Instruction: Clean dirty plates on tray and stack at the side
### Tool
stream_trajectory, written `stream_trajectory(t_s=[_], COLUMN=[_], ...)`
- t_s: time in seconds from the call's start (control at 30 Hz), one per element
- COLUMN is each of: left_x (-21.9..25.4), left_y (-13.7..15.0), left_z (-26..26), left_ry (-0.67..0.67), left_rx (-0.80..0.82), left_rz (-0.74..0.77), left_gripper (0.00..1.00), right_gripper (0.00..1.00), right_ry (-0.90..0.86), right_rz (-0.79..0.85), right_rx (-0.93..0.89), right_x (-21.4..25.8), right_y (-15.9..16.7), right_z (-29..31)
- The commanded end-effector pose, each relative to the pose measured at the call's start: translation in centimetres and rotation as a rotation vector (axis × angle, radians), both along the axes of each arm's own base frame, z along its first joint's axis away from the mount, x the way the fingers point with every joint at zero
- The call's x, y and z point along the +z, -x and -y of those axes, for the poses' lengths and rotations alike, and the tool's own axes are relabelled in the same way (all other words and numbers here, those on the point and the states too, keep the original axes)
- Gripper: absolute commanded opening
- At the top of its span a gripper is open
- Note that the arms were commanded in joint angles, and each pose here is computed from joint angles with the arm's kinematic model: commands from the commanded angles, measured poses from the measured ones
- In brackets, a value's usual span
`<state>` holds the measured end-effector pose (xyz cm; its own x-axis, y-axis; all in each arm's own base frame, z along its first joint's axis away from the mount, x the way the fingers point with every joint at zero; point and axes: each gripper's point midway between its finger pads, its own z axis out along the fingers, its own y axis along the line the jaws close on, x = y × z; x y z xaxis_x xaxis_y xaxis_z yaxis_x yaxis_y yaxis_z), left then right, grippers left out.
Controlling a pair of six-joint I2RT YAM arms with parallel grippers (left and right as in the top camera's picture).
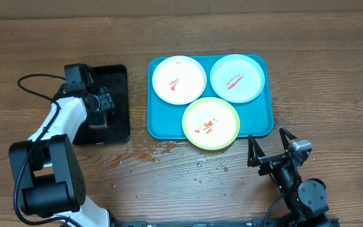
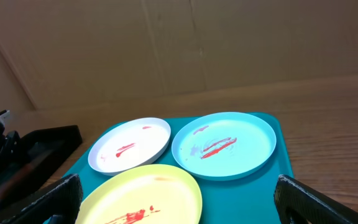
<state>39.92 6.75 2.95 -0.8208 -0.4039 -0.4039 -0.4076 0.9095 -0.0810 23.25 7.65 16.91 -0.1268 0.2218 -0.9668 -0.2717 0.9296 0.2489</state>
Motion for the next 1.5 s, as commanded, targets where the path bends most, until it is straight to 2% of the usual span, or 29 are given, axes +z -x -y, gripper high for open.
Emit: stream_trajectory(t_s=[0.0, 0.63, 0.8, 0.93, 1.03, 1.1, 1.17, 1.2, 1.47], left_x=[-1.3, -3.5, -3.5, -3.2, -2.7, -2.3, -2.0, -1.8, -0.2], left_y=[0.4, 0.6, 0.8, 0.7, 0.5, 0.3, 0.2, 0.1, -0.3], left_z=[0.4, 0.7, 0.7, 0.7, 0.6, 0.5, 0.5, 0.5, 0.4], left_ry=[0.011, 0.018, 0.019, 0.019, 0.015, 0.011, 0.009, 0.009, 0.013], left_rx=[-0.017, -0.023, -0.024, -0.024, -0.022, -0.021, -0.02, -0.02, -0.02], left_rz=[-0.027, -0.075, -0.082, -0.082, -0.086, -0.089, -0.088, -0.088, -0.11], left_gripper=[0.72, 0.6, 0.52, 0.5, 0.41, 0.31, 0.16, 0.04, 0.04], right_gripper=[1.0, 1.0, 1.0, 1.0, 1.0, 1.0, 1.0, 1.0, 1.0], right_ry=[-0.001, -0.001, -0.001, -0.001, -0.001, -0.001, -0.001, -0.001, -0.001], right_rz=[0.013, 0.013, 0.013, 0.013, 0.013, 0.013, 0.013, 0.013, 0.013], right_rx=[-0.006, -0.006, -0.006, -0.006, -0.006, -0.006, -0.006, -0.006, -0.006], right_x=[0.2, 0.2, 0.2, 0.2, 0.2, 0.2, 0.2, 0.2, 0.2], right_y=[0.0, 0.0, 0.0, 0.0, 0.0, 0.0, 0.0, 0.0, 0.0], right_z=[0.1, 0.1, 0.1, 0.1, 0.1, 0.1, 0.1, 0.1, 0.1])
